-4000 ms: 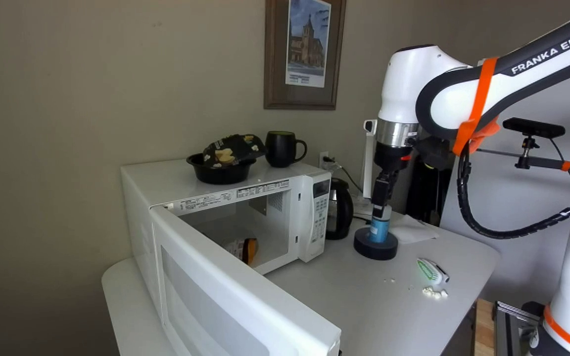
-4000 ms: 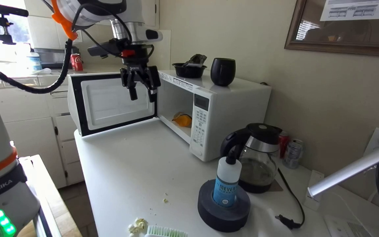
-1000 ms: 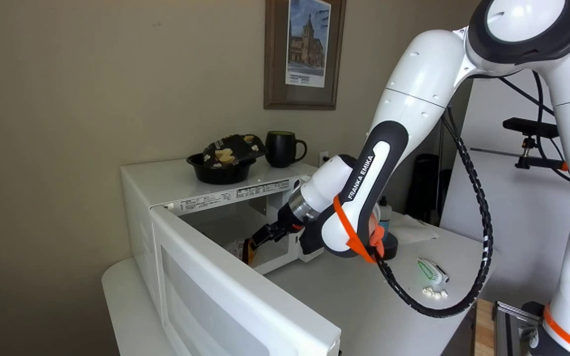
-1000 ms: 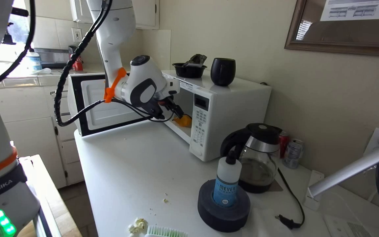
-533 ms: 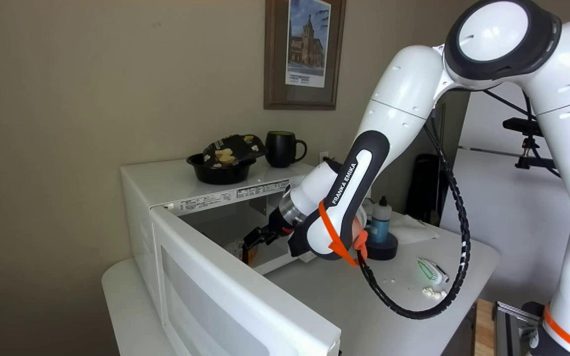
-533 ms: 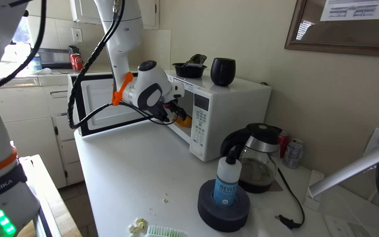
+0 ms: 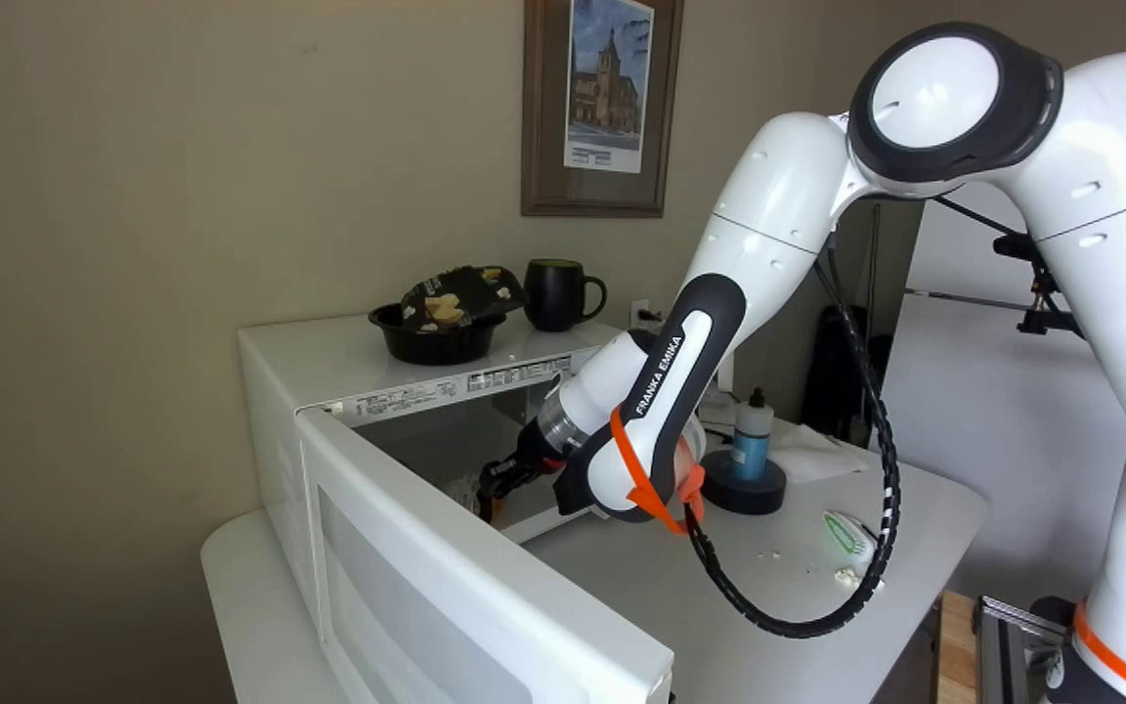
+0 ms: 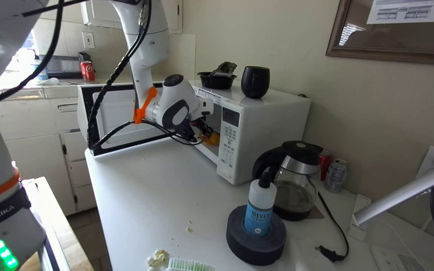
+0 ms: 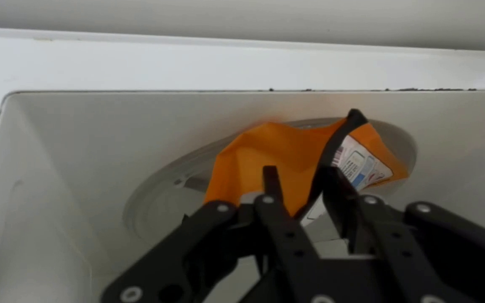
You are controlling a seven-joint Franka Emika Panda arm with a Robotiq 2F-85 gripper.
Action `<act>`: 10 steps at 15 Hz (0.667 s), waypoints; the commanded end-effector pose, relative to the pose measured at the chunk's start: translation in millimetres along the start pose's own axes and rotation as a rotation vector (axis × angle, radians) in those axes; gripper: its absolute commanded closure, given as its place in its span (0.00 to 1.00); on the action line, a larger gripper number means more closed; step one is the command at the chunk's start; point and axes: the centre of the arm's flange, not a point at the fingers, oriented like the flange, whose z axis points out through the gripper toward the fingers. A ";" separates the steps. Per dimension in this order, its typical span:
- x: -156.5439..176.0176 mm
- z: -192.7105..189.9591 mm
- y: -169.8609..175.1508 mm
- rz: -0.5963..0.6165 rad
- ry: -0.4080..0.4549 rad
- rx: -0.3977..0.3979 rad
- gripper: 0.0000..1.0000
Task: Remove the orange packet from the microwave
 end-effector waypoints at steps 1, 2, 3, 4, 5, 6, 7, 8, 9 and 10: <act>0.6 12.3 1.8 0.006 -0.008 0.008 0.98; 0.1 11.8 2.1 0.004 -0.006 0.010 1.00; -0.3 11.0 2.6 0.004 -0.006 0.011 1.00; -0.9 9.9 2.9 0.002 -0.004 0.011 1.00; -2.2 7.3 2.7 -0.002 -0.004 0.015 1.00; -3.7 4.3 1.9 -0.006 -0.005 0.020 1.00; -7.5 -2.9 -0.1 -0.015 -0.006 0.032 1.00; -11.9 -9.8 -3.0 -0.025 -0.011 0.051 1.00; -18.9 -21.5 -6.4 -0.042 -0.010 0.069 1.00; -24.8 -32.5 -8.8 -0.055 -0.012 0.087 1.00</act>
